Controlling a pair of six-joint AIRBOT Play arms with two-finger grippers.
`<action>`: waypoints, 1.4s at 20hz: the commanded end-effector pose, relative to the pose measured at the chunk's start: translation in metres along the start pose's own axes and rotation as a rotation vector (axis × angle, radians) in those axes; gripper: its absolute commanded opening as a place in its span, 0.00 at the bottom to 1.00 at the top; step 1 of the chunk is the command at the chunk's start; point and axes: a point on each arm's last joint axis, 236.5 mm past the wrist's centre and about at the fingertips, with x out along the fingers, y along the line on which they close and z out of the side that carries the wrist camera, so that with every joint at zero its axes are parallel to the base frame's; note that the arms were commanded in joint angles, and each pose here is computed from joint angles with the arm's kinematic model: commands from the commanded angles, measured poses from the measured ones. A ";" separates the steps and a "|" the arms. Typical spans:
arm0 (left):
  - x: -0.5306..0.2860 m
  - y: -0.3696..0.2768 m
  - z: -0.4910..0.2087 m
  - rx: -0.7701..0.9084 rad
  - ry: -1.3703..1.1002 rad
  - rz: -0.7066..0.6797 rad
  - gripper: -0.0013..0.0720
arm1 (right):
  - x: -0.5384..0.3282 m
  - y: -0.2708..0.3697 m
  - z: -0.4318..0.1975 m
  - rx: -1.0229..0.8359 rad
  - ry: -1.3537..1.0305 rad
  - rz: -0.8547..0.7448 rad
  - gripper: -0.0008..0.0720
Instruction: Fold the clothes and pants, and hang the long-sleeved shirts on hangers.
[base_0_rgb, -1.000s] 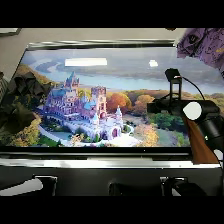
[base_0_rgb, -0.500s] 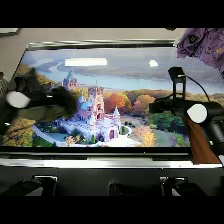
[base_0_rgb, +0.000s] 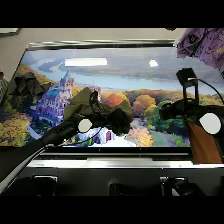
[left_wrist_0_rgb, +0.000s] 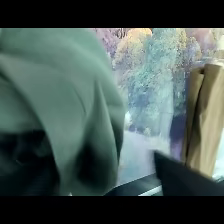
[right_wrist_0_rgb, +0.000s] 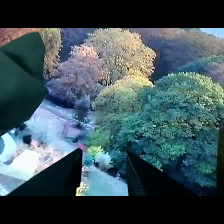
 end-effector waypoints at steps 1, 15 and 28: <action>-0.018 0.009 0.018 0.029 0.004 0.023 1.00 | -0.005 -0.012 -0.024 0.029 0.095 -0.050 0.46; -0.247 0.171 0.193 -0.026 -0.266 0.337 1.00 | 0.124 0.055 -0.097 0.767 0.537 0.553 0.75; -0.242 0.259 0.164 -0.209 -0.128 0.420 1.00 | 0.142 0.121 -0.121 0.657 0.653 0.580 0.11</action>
